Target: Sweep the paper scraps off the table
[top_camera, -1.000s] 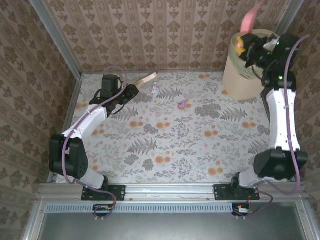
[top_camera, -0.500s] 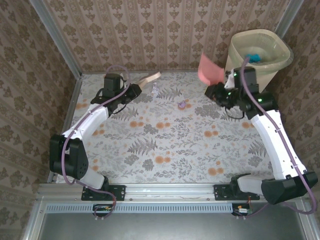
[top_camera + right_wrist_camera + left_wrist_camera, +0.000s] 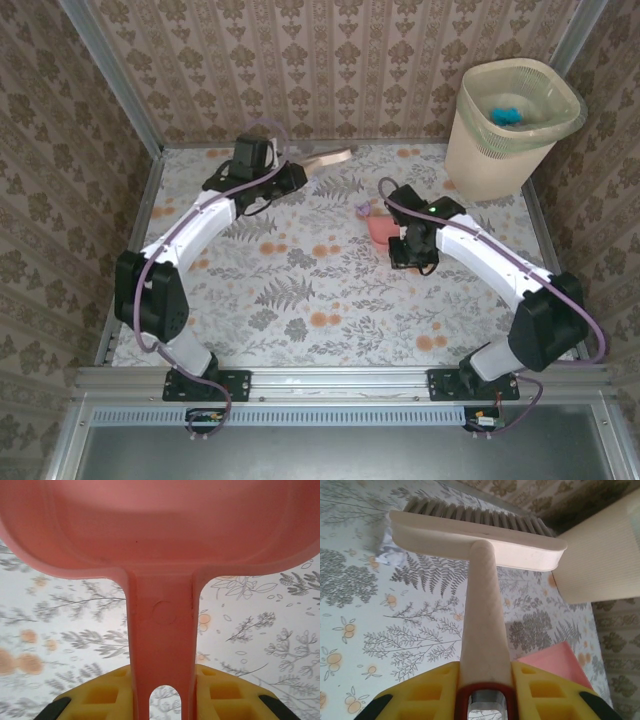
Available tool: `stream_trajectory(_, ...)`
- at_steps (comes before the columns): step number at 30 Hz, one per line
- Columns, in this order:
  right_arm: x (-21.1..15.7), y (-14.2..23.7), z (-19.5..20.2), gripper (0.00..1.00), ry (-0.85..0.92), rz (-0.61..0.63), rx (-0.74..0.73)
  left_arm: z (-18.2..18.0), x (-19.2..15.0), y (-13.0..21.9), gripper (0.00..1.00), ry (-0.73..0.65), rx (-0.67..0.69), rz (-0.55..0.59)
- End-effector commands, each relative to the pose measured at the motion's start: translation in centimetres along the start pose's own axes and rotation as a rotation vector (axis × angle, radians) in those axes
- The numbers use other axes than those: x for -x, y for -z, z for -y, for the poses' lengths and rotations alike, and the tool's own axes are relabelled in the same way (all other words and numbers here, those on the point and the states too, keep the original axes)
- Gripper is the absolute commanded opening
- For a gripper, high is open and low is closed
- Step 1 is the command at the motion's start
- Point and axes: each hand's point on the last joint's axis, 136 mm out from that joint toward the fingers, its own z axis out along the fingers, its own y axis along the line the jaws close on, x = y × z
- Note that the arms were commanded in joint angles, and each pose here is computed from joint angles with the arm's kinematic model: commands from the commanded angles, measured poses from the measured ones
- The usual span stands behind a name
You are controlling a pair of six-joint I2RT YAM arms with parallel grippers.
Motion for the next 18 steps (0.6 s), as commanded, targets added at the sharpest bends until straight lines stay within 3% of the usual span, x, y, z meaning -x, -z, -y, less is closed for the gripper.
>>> stream_trajectory(1,-0.2,-2.1,0.9,0.00,0.088,-0.025,-0.119,2.2,-1.6,-0.8,0.00,-0.121,-0.010,-0.087)
stream_trajectory(10,0.6,-6.1,-1.4,0.00,0.200,-0.015,-0.139,2.6,-4.7,-4.1,0.00,-0.231,0.091,-0.271)
stream_trajectory(18,0.7,-8.1,-1.4,0.00,0.233,-0.034,-0.163,2.0,-5.7,-4.7,0.00,-0.284,0.148,-0.337)
